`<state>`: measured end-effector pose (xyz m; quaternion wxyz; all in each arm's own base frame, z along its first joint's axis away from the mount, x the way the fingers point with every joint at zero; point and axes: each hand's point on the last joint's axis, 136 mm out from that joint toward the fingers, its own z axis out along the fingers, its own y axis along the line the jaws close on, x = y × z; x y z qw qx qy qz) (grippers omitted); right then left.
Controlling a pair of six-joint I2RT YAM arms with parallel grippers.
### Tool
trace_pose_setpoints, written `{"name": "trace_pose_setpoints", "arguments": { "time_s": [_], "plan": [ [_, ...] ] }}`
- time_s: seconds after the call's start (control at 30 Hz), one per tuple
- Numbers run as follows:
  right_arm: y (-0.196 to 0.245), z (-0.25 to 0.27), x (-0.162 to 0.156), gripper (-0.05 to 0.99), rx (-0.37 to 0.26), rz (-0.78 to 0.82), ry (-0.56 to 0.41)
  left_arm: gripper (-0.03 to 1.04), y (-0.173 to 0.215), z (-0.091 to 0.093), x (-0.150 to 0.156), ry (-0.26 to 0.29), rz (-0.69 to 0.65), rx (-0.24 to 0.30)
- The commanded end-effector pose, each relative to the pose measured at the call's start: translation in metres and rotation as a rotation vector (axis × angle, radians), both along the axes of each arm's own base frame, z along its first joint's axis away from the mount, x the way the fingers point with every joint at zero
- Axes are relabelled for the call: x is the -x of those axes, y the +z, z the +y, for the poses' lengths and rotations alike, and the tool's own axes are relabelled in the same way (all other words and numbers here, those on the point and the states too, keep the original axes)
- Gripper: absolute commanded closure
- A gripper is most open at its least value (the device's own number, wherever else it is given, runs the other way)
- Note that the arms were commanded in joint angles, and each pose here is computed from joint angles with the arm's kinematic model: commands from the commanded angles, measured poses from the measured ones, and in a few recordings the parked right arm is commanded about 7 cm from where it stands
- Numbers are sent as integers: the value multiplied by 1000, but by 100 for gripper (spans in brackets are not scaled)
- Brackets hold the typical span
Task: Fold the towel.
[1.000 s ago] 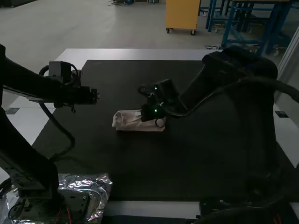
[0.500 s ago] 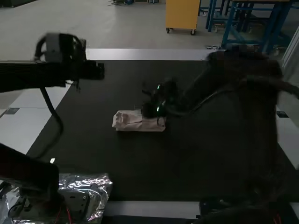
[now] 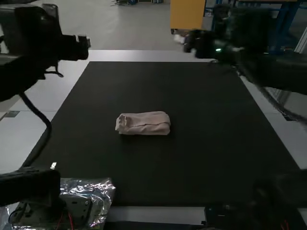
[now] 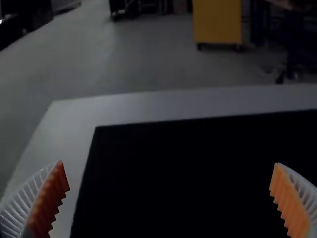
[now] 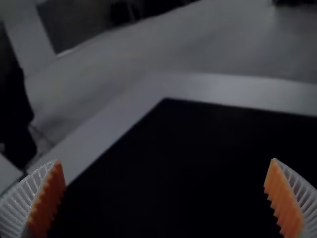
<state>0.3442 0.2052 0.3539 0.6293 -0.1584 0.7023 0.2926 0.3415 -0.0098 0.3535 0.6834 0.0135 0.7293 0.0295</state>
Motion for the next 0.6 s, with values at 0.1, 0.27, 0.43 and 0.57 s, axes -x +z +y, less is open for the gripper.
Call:
{"name": "trace_pose_setpoints", "arguments": {
  "time_s": [0.1,0.27,0.43,0.57],
  "plan": [
    [53,-80,49,1,-66,-151,-175,5,33,13,44,34,-136,-10],
    [73,-123,107,1,-118,-263,-261,5,55,11,89,10,-254,-2],
    [78,-146,177,1,-205,-358,-290,5,77,12,150,1,-438,9],
    [81,-156,226,1,-244,-440,-301,5,81,10,199,-28,-568,11]
  ]
}}
